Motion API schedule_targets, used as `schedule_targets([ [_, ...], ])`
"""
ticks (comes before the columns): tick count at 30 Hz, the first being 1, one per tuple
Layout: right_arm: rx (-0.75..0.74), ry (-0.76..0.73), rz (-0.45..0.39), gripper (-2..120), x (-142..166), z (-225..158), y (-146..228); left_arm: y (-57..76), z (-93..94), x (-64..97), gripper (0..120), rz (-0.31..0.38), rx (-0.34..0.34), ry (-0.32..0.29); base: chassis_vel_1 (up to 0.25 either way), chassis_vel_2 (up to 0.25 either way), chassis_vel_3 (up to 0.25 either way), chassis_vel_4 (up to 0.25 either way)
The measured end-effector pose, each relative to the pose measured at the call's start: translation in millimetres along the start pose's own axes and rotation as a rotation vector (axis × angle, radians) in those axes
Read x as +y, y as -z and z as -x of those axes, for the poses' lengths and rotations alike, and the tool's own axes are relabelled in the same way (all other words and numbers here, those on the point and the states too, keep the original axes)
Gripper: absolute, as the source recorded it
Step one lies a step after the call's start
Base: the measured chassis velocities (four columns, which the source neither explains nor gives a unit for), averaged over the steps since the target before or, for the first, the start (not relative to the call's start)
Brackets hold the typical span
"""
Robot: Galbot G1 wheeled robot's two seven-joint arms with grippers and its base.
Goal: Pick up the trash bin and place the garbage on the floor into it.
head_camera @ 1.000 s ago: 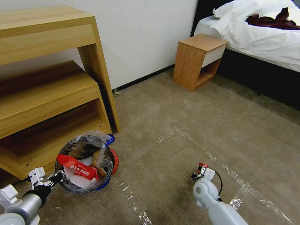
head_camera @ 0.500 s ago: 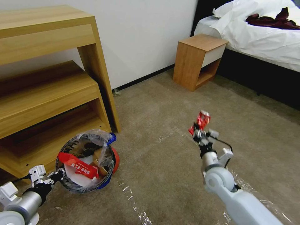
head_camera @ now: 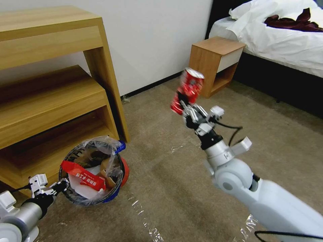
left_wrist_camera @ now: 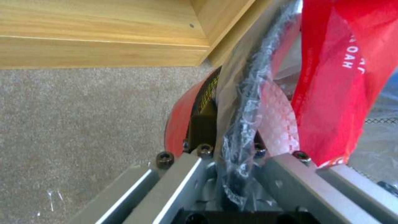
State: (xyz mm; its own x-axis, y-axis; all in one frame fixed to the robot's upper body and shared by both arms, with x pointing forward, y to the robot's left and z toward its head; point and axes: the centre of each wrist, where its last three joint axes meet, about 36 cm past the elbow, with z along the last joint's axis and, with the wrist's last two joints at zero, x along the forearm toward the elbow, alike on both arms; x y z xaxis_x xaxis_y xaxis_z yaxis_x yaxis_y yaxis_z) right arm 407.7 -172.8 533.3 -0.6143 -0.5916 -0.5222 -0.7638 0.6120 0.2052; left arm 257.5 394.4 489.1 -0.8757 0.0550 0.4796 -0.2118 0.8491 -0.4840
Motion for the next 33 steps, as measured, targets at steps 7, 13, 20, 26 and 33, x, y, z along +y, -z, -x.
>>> schedule_targets([
  [7,0.071,0.104,0.012,9,13.1,-8.9,-19.5,-2.6,5.0,0.0,0,-0.004,0.015,-0.005,0.0,0.0,0.0,0.0],
  [13,0.12,0.184,0.038,9,25.9,-11.8,-34.5,-0.8,6.8,-0.8,0,0.002,0.018,-0.008,0.0,0.0,0.0,0.0],
  [20,0.21,0.29,0.075,9,48.1,-11.2,-51.6,1.5,6.7,-1.2,0,0.003,0.018,-0.008,0.0,0.0,0.0,0.0],
  [26,0.293,0.393,0.076,9,64.2,4.1,-64.5,5.2,5.7,-1.9,0,0.007,0.014,-0.009,0.0,0.0,0.0,0.0],
  [33,0.367,0.474,0.097,9,79.9,14.8,-82.0,6.5,7.7,-1.0,0,0.009,0.015,-0.009,0.0,0.0,0.0,0.0],
])
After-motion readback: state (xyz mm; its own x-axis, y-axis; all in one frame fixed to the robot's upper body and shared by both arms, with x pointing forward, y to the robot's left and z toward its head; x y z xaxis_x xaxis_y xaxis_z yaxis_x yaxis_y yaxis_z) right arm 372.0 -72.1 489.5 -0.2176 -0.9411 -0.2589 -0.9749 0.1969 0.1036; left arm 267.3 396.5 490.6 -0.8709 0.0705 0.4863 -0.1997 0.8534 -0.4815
